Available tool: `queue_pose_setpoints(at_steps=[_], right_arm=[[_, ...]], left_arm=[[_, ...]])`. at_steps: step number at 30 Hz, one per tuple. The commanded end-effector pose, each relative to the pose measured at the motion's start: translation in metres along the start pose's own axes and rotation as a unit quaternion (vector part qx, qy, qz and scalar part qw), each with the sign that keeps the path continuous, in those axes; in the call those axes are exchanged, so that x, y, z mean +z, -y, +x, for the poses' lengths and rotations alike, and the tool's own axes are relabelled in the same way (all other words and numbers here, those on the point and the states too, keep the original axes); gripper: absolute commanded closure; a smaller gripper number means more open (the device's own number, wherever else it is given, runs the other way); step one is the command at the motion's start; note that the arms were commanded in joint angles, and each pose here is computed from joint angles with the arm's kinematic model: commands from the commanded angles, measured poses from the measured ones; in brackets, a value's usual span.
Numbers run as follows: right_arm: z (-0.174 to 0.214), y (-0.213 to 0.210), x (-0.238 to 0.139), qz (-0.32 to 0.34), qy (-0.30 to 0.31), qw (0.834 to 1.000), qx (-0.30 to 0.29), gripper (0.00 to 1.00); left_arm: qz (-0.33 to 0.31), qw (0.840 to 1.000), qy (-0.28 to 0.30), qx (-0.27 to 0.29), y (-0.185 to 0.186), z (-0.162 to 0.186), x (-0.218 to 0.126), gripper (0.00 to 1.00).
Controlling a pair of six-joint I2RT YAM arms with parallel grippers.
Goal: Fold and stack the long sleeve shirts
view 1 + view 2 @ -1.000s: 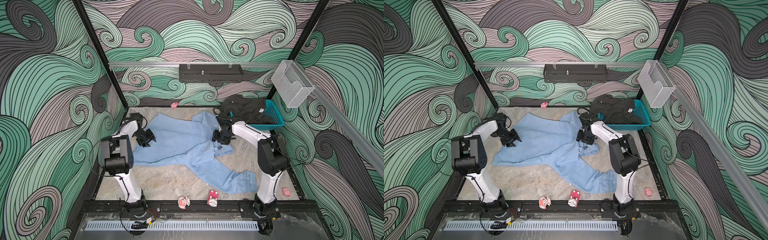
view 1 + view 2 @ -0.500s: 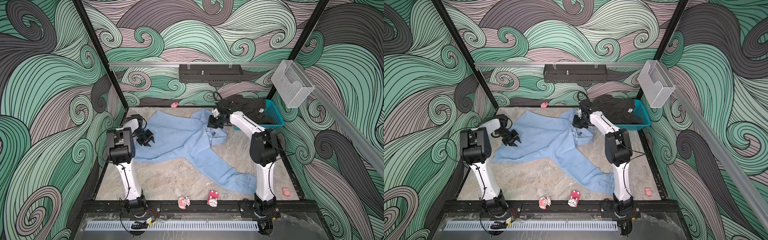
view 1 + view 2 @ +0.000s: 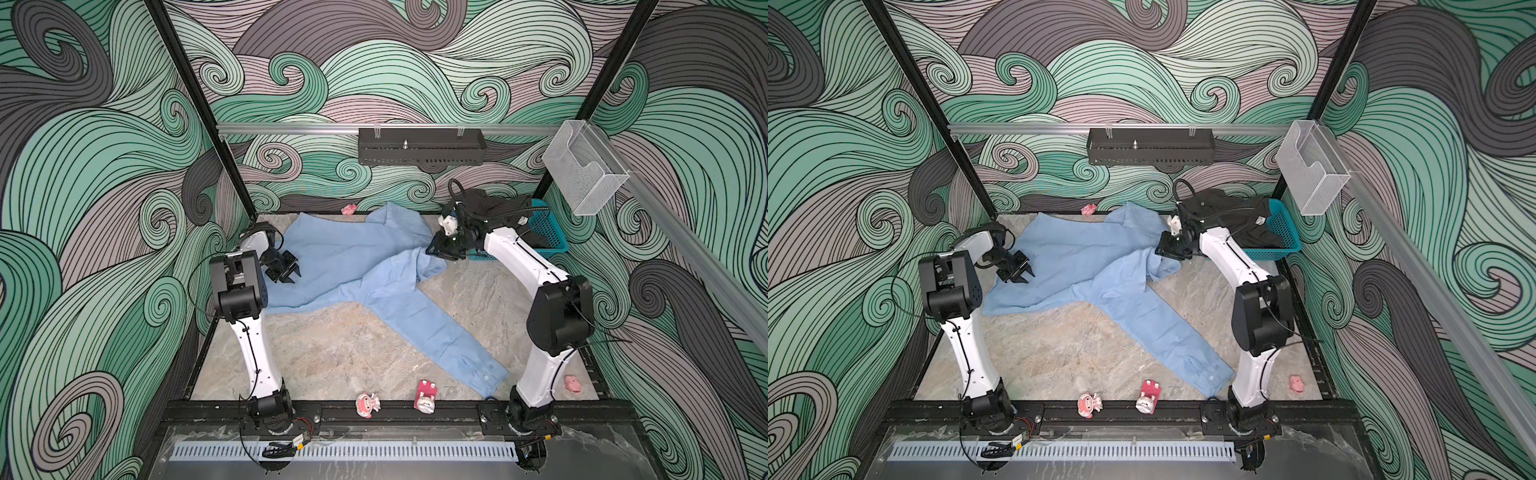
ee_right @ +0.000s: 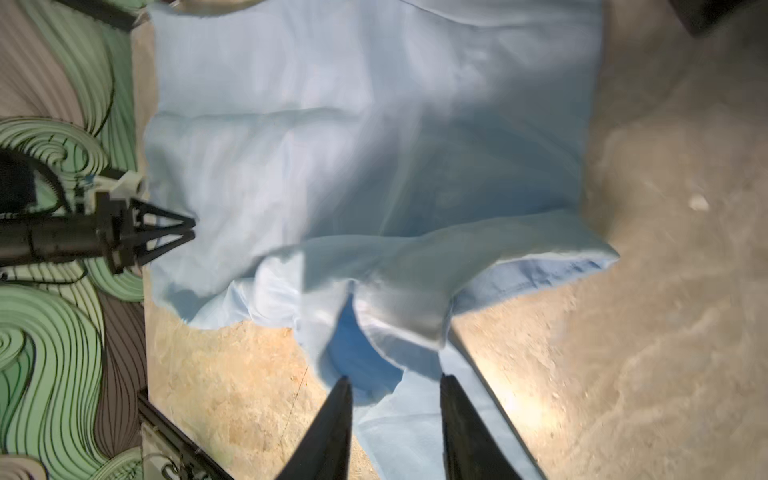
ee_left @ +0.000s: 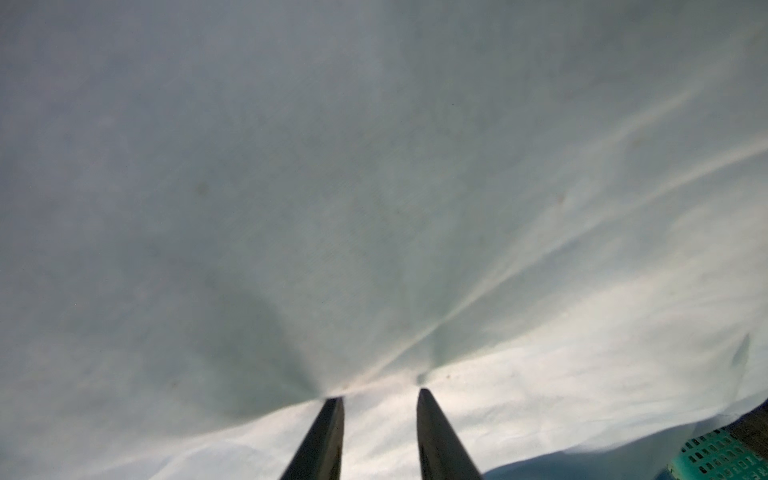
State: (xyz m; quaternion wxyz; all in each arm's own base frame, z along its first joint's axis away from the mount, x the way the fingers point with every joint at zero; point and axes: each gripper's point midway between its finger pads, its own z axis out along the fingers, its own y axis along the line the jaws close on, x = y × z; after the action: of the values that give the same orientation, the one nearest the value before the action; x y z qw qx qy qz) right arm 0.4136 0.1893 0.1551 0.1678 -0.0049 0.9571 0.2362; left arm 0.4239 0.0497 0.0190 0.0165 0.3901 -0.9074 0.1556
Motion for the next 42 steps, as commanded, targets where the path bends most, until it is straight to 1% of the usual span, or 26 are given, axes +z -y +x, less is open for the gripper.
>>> queue_pose_setpoints(at_steps=[1, 3, 7, 9, 12, 16, 20, 22, 27, 30, 31, 33, 35, 37, 38, 40, 42], right_arm=[[0.033, 0.026, -0.011, 0.076, -0.017, 0.997, -0.002, 0.46], [0.053, 0.026, -0.012, 0.089, -0.025, 0.996, -0.012, 0.40], [0.098, 0.014, 0.005, 0.106, -0.070, 0.991, -0.041, 0.36], [0.119, 0.007, 0.020, 0.112, -0.096, 0.988, -0.055, 0.35], [0.143, 0.003, 0.041, 0.137, -0.125, 0.980, -0.071, 0.34], [0.167, 0.018, 0.061, 0.180, -0.167, 0.967, -0.070, 0.34], [0.194, 0.037, 0.064, 0.211, -0.202, 0.955, -0.059, 0.39], [0.210, 0.043, 0.059, 0.221, -0.217, 0.949, -0.055, 0.44], [0.252, 0.057, 0.030, 0.236, -0.247, 0.939, -0.046, 0.52], [0.273, 0.063, 0.012, 0.234, -0.254, 0.938, -0.036, 0.59], [0.278, 0.066, 0.006, 0.236, -0.255, 0.937, -0.034, 0.60], [0.282, 0.067, -0.004, 0.237, -0.251, 0.938, -0.033, 0.59], [0.271, 0.055, -0.011, 0.214, -0.218, 0.951, -0.042, 0.51], [0.250, 0.040, -0.015, 0.193, -0.174, 0.964, -0.053, 0.46], [0.239, 0.030, -0.013, 0.178, -0.155, 0.970, -0.063, 0.42], [0.220, 0.017, -0.007, 0.168, -0.128, 0.975, -0.076, 0.39], [0.206, 0.006, 0.008, 0.156, -0.117, 0.977, -0.083, 0.37]], left_arm=[[-0.037, 0.999, -0.024, -0.009, -0.024, 0.014, 0.008, 0.65], [-0.036, 0.999, -0.023, -0.006, -0.024, 0.016, 0.006, 0.64], [-0.032, 0.999, -0.022, -0.005, -0.023, 0.019, 0.003, 0.63], [-0.031, 0.999, -0.023, -0.005, -0.023, 0.019, 0.003, 0.63], [-0.031, 0.999, -0.022, -0.002, -0.022, 0.020, 0.000, 0.63], [-0.029, 0.999, -0.022, 0.001, -0.021, 0.021, -0.002, 0.63], [-0.028, 0.999, -0.021, 0.005, -0.020, 0.021, -0.004, 0.63], [-0.026, 0.999, -0.023, 0.005, -0.020, 0.021, -0.004, 0.63], [-0.020, 0.999, -0.027, 0.004, -0.021, 0.021, -0.005, 0.62], [-0.009, 1.000, -0.028, -0.003, -0.025, 0.021, -0.007, 0.62], [-0.007, 1.000, -0.030, -0.003, -0.026, 0.022, -0.008, 0.62], [-0.002, 0.999, -0.032, 0.000, -0.025, 0.024, -0.010, 0.62], [0.003, 1.000, -0.031, 0.003, -0.023, 0.027, -0.013, 0.61], [0.011, 1.000, -0.028, 0.005, -0.021, 0.029, -0.017, 0.59], [0.013, 1.000, -0.028, 0.006, -0.020, 0.031, -0.018, 0.58], [0.017, 0.999, -0.026, 0.009, -0.019, 0.033, -0.023, 0.56], [0.021, 0.999, -0.023, 0.012, -0.018, 0.035, -0.027, 0.54]])
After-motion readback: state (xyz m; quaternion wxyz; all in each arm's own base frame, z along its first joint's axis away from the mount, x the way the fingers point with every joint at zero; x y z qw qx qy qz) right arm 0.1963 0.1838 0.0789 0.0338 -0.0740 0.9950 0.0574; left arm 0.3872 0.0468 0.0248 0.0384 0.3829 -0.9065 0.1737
